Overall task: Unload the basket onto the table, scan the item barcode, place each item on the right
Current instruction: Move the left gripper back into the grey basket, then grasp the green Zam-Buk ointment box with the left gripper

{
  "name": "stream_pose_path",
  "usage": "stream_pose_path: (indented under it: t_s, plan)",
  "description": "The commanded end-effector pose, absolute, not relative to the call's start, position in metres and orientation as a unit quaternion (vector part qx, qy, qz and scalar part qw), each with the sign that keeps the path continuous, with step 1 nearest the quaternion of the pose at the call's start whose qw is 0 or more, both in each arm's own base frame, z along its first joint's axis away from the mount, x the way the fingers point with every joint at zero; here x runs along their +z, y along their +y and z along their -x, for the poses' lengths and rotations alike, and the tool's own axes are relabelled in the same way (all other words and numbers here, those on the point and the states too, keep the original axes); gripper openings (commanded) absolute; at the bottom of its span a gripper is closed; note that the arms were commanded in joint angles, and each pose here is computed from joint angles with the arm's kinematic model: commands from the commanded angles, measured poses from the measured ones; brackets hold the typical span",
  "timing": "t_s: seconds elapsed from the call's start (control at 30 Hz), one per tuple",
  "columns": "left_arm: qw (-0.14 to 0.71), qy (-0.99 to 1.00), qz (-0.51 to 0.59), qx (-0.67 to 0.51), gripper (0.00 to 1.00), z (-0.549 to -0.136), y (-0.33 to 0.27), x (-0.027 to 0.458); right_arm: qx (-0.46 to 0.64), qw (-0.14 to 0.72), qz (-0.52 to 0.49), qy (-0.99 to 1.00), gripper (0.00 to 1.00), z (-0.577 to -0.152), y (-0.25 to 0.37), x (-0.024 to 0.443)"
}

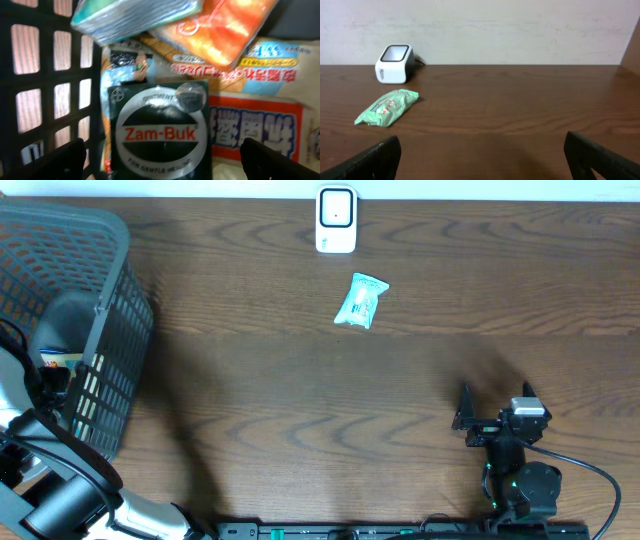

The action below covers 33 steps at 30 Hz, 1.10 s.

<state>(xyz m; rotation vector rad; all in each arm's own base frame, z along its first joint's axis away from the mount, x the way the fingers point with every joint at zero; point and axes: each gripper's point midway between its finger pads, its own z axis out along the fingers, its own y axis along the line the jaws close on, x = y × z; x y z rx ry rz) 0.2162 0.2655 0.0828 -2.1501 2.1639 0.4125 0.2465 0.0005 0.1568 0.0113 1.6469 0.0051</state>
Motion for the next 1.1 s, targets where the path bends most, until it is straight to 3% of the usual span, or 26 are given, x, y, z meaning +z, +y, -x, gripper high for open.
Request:
stream_pose_path:
  t_s: [0.0, 0.3, 0.9, 1.07]
  plan:
    - [0.023, 0.697, 0.704, 0.136, 0.98, -0.213, 0.264, 0.074, 0.004, 0.679, -0.011, 0.734, 0.99, -0.246, -0.001, 0.156]
    - [0.041, 0.703, 0.697, 0.137, 0.98, -0.216, 0.275, 0.074, 0.004, 0.679, -0.011, 0.734, 0.99, -0.246, -0.001, 0.156]
    - [-0.008, 0.704, 0.705, 0.089, 0.99, -0.217, 0.264, 0.038, 0.004, 0.679, -0.011, 0.734, 0.99, -0.246, -0.001, 0.156]
    - [-0.008, 0.704, 0.705, 0.089, 0.93, -0.216, 0.264, 0.039, 0.004, 0.679, -0.011, 0.734, 0.99, -0.246, -0.001, 0.156]
